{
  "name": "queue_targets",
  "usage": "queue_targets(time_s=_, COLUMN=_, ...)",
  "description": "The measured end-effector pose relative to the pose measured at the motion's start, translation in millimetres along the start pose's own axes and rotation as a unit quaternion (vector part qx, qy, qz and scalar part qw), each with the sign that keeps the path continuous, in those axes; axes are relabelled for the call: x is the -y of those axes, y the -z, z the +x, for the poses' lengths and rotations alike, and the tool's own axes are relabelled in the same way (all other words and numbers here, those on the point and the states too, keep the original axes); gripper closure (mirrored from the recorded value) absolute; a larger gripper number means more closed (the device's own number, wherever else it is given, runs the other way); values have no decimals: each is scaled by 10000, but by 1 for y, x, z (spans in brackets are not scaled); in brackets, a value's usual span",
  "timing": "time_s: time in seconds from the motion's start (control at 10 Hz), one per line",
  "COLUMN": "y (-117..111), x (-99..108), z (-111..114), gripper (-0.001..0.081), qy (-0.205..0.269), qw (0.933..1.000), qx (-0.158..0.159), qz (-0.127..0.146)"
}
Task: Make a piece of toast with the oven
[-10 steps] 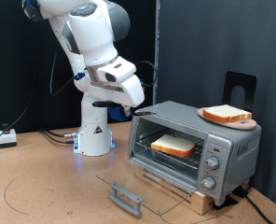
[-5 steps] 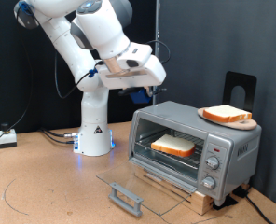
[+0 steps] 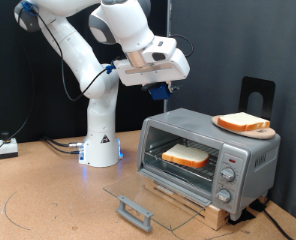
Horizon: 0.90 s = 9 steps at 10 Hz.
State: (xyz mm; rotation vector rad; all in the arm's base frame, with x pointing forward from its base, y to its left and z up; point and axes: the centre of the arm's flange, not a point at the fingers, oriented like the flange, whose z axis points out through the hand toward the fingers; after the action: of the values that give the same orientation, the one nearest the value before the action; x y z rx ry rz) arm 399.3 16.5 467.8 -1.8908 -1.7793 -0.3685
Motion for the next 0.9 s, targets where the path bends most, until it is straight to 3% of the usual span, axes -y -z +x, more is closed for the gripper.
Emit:
queue_targets(time_s=0.2, y=-15, x=13, z=24, gripper=410, qy=286, qw=9993, qx=-112, qz=230)
queue_targets(time_s=0.5, y=-45, x=38, z=53, gripper=410, qy=477, qw=9976, qx=124, qz=483)
queue_targets(time_s=0.9, y=-93, x=68, z=80, gripper=410, qy=369, qw=9973, qx=422, qz=465)
